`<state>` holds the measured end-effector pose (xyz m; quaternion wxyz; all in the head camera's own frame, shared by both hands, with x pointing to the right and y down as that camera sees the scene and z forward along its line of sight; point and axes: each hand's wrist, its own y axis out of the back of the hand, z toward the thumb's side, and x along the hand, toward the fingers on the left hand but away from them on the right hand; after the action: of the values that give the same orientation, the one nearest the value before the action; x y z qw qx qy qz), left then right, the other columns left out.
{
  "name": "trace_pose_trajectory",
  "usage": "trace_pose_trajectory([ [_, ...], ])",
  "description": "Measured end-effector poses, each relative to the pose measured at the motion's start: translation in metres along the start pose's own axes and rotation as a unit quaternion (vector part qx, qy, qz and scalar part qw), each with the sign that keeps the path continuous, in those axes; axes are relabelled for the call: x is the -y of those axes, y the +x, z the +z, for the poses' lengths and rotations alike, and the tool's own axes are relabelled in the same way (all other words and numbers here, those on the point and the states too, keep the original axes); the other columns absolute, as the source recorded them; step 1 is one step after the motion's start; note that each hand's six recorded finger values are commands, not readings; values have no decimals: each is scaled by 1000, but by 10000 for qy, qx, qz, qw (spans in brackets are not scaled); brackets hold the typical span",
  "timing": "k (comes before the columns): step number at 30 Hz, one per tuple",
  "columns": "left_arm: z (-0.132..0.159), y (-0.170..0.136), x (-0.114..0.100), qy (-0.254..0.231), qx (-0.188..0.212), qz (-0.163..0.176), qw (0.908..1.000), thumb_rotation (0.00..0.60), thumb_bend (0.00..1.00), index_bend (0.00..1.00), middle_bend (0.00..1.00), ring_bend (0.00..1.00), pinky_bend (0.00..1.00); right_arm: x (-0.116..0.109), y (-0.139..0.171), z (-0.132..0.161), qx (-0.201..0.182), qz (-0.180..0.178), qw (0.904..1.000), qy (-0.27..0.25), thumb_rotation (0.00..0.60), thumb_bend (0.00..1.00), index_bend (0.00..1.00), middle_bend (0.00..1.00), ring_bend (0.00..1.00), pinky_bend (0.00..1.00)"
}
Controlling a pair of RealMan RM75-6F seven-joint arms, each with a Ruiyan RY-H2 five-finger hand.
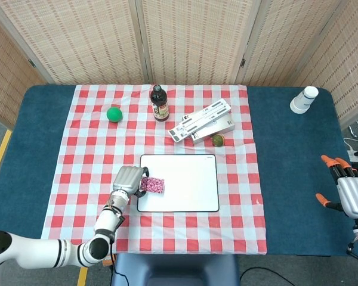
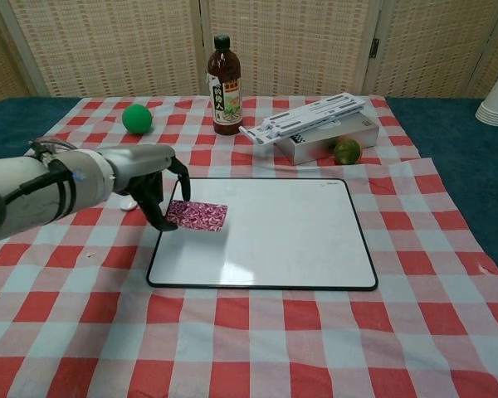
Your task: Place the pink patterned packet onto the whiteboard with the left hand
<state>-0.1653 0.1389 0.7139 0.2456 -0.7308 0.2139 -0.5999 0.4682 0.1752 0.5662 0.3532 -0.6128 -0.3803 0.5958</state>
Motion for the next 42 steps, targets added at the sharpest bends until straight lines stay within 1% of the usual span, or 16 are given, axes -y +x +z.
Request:
trace_pose_trajectory([
  [6, 24, 19, 10, 35, -57, -5, 10000, 600, 262, 399, 1000, 1000, 967, -2, -1, -2, 21, -18, 10000, -34, 600, 154, 79, 138, 0, 256],
  [10, 38, 26, 14, 49, -85, 32, 9999, 600, 260, 404, 1000, 1000, 966, -4, 0, -4, 30, -62, 10000, -66, 600, 154, 79, 138, 0, 256],
  [17, 43, 34, 14, 12, -182, 76, 9998, 600, 261, 403, 1000, 1000, 967, -8, 1, -6, 50, -128, 9998, -118, 600, 154, 79, 138, 0, 256],
  [23, 44, 33, 11, -97, -167, 119, 9997, 600, 259, 359, 1000, 1000, 967, -9, 1, -7, 54, -150, 9998, -135, 600, 154, 79, 138, 0, 256],
  [26, 43, 32, 11, -97, -136, 98, 9998, 600, 243, 308, 1000, 1000, 966, -9, 1, -7, 55, -182, 9997, -145, 600, 154, 80, 138, 0, 256],
  [30, 40, 30, 9, -68, -87, 68, 9999, 600, 225, 271, 1000, 1000, 964, -9, 0, -7, 47, -218, 9996, -154, 600, 155, 85, 138, 0, 256],
  [35, 28, 29, 4, -33, -181, 113, 9998, 600, 222, 295, 1000, 1000, 964, -9, 0, -6, 49, -203, 9997, -143, 600, 154, 91, 138, 0, 256],
  [39, 6, 30, -2, 102, -390, 205, 9990, 600, 224, 360, 1000, 1000, 965, -8, 0, -6, 47, -188, 9997, -136, 600, 154, 95, 138, 0, 256],
  [42, -6, 31, 0, 175, -538, 171, 9983, 600, 232, 384, 1000, 1000, 965, -8, 0, -6, 50, -177, 9997, -132, 600, 154, 99, 138, 0, 256],
])
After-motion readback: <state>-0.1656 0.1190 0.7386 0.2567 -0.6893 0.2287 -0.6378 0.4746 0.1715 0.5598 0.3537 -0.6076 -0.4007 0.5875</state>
